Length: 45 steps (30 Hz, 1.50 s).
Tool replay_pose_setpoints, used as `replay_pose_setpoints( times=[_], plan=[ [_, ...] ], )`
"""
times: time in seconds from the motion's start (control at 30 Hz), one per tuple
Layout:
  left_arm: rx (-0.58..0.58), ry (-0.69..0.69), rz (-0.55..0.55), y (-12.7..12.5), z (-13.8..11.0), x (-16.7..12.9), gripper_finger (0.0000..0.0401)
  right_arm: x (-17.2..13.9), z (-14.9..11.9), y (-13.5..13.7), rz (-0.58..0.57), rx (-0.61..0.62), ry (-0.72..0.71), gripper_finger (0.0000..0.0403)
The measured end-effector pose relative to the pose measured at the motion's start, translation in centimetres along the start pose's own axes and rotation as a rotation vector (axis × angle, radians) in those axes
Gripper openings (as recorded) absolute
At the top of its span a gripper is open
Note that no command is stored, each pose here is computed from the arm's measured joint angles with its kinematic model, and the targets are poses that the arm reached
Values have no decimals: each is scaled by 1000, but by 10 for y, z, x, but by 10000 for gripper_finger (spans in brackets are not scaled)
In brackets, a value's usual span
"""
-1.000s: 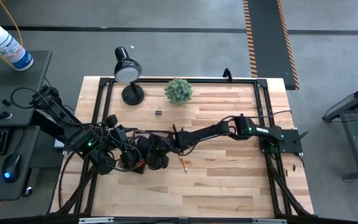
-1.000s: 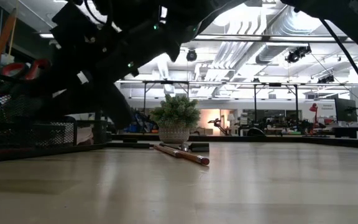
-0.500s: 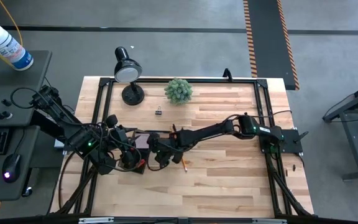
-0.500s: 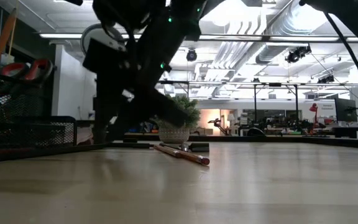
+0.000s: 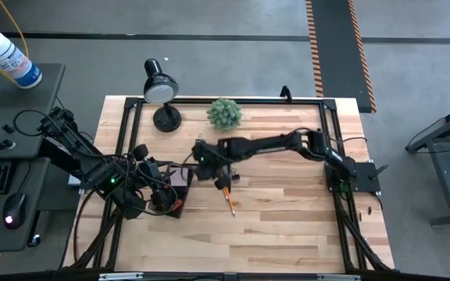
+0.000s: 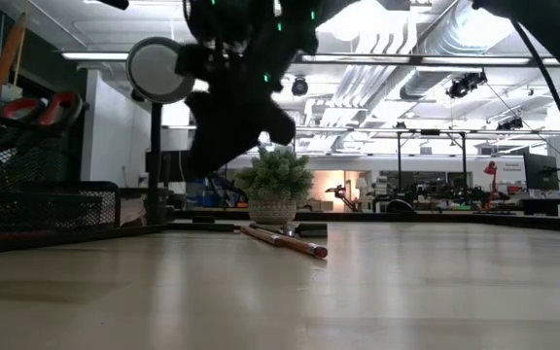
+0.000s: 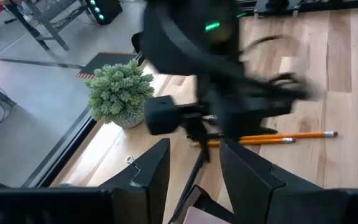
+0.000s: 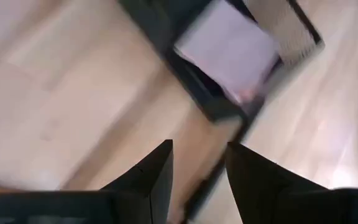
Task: Pick and place office supplies into organizer
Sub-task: Put the left black pen into the desk organizer
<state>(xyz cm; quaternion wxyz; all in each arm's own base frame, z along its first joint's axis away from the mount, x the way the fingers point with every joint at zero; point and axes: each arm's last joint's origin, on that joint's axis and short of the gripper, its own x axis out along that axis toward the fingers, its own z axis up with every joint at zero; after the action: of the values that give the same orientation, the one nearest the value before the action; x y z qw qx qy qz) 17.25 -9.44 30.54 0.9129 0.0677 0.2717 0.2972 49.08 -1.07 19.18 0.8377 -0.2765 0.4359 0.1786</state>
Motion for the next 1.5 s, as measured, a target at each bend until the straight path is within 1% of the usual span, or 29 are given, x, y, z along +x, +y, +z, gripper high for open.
replay_pose_setpoints(
  times=[0.1, 0.17, 0.23, 0.33, 0.47, 0.57, 0.83, 0.97, 1.13, 1.2, 1.27, 1.43, 1.5],
  plan=[
    [0, 0, 0, 0, 0, 0, 129, 9, -23, -12, -10, 99, 9, 138],
    [0, 0, 0, 0, 0, 0, 129, 15, -34, -17, -33, 161, -23, 138],
    [0, 0, 0, 0, 0, 0, 129, 22, -43, -19, -43, 234, -67, 138],
    [0, 0, 0, 0, 0, 0, 129, 31, -53, -16, -52, 306, -88, 138],
    [0, 0, 0, 0, 0, 0, 129, 38, -59, -13, -75, 353, -125, 138],
    [-1, 0, 0, 0, 0, 0, 129, 40, -59, -11, -86, 357, -143, 138],
    [-5, -1, -1, 0, 0, 0, 129, 47, -70, -1, -68, 403, -101, 138],
    [-5, -1, -1, 0, 0, 0, 129, 47, -70, -1, -67, 417, -100, 137],
    [-6, -1, -1, 0, 0, 0, 129, 46, -77, -5, -59, 467, -88, 135],
    [-6, -1, -1, 0, 0, 0, 129, 46, -79, -6, -51, 483, -82, 125],
    [-6, -1, -1, 0, 0, 0, 129, 46, -81, -7, -36, 489, -84, 105],
    [-5, -1, 0, 0, 0, 0, 129, 45, -83, -8, -3, 494, -89, 30],
    [-6, -1, 0, 0, 0, 0, 129, 43, -82, -8, -3, 487, -89, 8]
  ],
)
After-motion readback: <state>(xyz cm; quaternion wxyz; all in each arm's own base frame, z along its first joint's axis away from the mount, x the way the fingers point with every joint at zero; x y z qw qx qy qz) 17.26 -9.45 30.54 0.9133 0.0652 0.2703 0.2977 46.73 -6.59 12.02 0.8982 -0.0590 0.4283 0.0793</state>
